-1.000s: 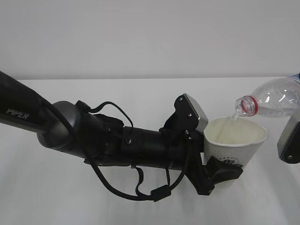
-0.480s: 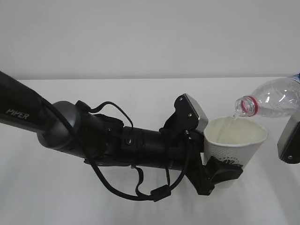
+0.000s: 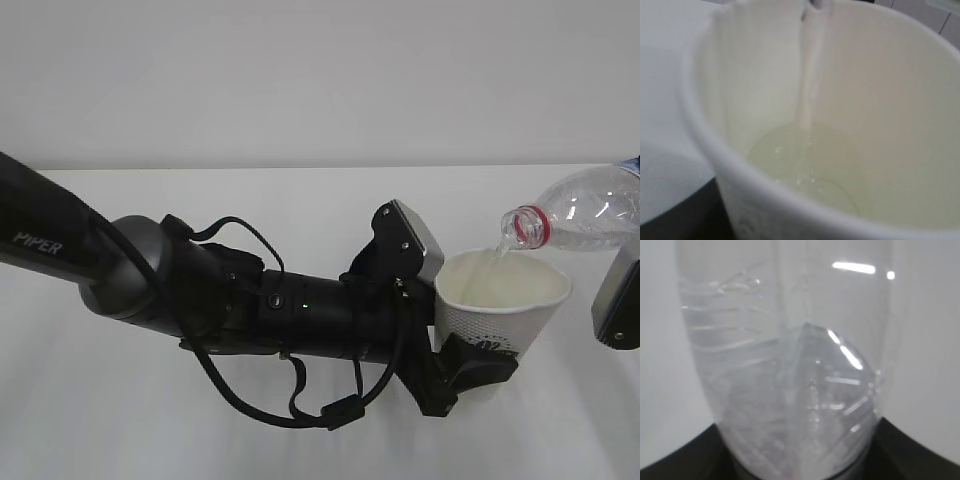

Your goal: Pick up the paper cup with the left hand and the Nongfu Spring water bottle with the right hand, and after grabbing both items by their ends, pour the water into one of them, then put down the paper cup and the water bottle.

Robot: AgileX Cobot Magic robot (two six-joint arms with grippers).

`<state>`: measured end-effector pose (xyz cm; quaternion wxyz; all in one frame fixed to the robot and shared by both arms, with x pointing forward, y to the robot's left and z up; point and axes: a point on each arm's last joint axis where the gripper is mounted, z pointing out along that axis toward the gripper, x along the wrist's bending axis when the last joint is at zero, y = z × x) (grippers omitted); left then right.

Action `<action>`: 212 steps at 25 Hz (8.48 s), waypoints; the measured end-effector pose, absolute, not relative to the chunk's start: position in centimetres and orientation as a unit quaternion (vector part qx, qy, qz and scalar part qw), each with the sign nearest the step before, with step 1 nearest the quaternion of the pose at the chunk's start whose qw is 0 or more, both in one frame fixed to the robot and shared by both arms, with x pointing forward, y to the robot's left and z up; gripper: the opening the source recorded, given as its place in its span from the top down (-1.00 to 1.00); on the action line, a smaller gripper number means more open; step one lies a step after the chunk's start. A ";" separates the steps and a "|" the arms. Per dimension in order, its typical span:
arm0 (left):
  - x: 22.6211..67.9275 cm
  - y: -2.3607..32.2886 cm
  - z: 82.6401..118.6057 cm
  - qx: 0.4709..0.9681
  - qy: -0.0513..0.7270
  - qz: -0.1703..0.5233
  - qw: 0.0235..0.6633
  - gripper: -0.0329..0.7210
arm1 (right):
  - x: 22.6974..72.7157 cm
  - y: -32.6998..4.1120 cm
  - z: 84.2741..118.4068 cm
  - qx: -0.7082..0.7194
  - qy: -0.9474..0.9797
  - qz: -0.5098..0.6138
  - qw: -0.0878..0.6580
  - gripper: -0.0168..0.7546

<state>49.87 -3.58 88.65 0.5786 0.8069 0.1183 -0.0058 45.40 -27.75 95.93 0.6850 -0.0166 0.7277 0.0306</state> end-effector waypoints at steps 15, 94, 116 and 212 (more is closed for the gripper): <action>49.9 -3.6 88.6 0.807 0.119 -0.005 0.578 -0.43 | 45.4 -27.7 95.9 -0.018 0.727 0.029 0.686 -0.12; 49.9 -3.6 88.6 0.807 0.119 -0.005 0.578 -0.42 | 45.4 -27.8 96.1 -0.031 0.721 0.012 0.692 -0.11; 49.9 -3.6 88.6 0.807 0.119 -0.005 0.578 -0.42 | 45.4 -27.8 96.2 -0.016 0.718 0.027 0.695 -0.11; 50.1 -3.7 89.3 0.781 0.142 -0.012 0.608 -0.39 | 50.2 -28.3 90.7 0.578 0.530 0.433 0.445 -0.11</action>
